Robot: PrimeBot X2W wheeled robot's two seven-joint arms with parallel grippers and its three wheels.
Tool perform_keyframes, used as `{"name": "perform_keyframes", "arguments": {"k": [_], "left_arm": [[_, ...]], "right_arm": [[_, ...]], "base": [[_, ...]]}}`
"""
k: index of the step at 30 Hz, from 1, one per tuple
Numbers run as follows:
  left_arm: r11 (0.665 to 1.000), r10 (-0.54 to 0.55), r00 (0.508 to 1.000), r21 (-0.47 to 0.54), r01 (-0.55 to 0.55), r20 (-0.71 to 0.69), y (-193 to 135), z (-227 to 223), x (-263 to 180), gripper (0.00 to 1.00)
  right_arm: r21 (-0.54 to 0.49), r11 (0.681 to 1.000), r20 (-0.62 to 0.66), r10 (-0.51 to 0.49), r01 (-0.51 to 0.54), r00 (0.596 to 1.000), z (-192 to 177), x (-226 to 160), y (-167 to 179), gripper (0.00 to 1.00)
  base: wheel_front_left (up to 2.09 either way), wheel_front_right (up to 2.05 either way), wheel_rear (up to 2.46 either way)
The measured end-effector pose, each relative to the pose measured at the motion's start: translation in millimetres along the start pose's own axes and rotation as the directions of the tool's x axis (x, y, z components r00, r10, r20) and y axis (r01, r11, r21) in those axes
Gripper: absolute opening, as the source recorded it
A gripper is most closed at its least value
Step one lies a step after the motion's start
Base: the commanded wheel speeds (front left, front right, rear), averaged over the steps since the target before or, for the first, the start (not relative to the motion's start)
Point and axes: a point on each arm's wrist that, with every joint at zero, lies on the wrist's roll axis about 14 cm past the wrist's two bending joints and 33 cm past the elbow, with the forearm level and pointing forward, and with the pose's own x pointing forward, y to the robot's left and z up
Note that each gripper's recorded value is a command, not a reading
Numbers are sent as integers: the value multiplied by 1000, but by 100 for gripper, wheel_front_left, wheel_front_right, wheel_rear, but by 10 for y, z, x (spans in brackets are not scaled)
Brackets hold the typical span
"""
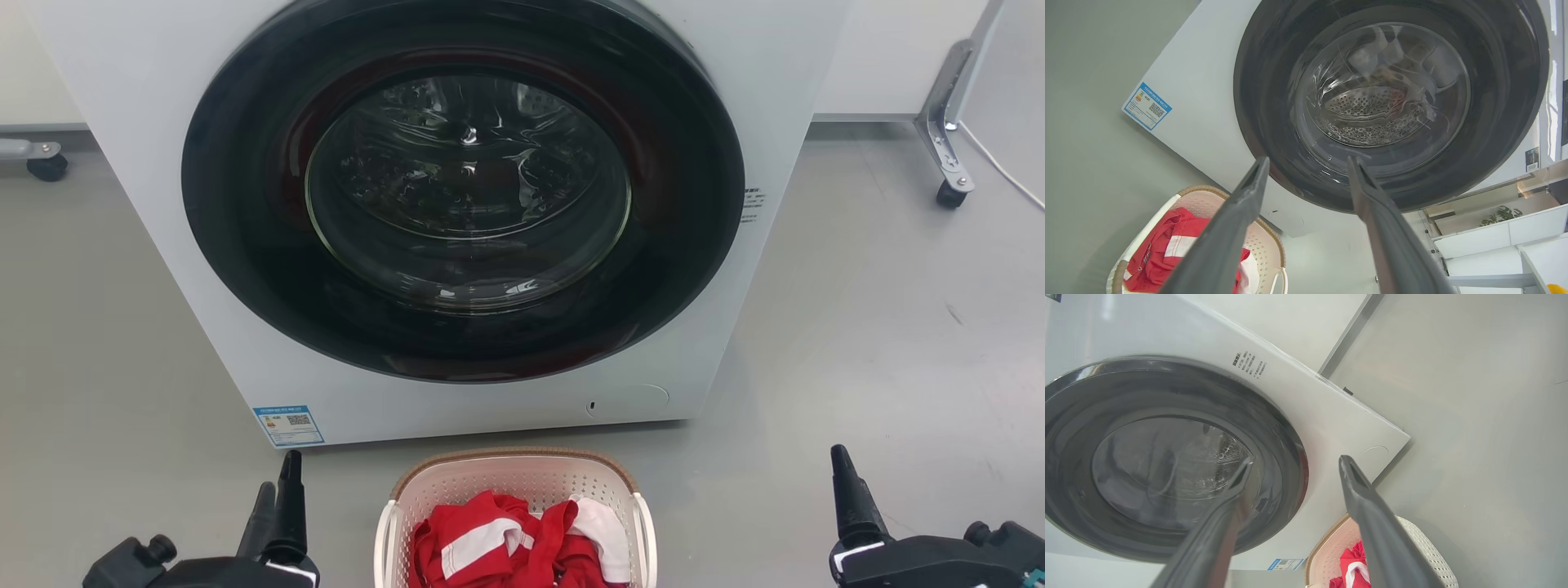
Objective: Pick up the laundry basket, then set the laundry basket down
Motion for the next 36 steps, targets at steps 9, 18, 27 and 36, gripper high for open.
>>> {"name": "perform_keyframes", "arguments": {"k": [9,18,27,36], "left_arm": [[973,-6,1000,229,5,5,-11,-7,-27,100],[910,-40,999,415,27,23,-106,-1,-23,100],[845,-55,997,534,22,46,-122,6,-64,100],[755,-108,992,655,35,71,-250,16,-71,100]], "right_arm": [[-183,983,2,14,-14,1000,-49,5,60,100],[-344,938,14,44,-36,999,-73,9,148,100],[-469,882,27,72,-51,997,-91,11,217,100],[-590,804,46,119,-69,992,-102,4,334,100]], "base": [[0,0,0],[0,0,0],[0,0,0],[0,0,0]]}}
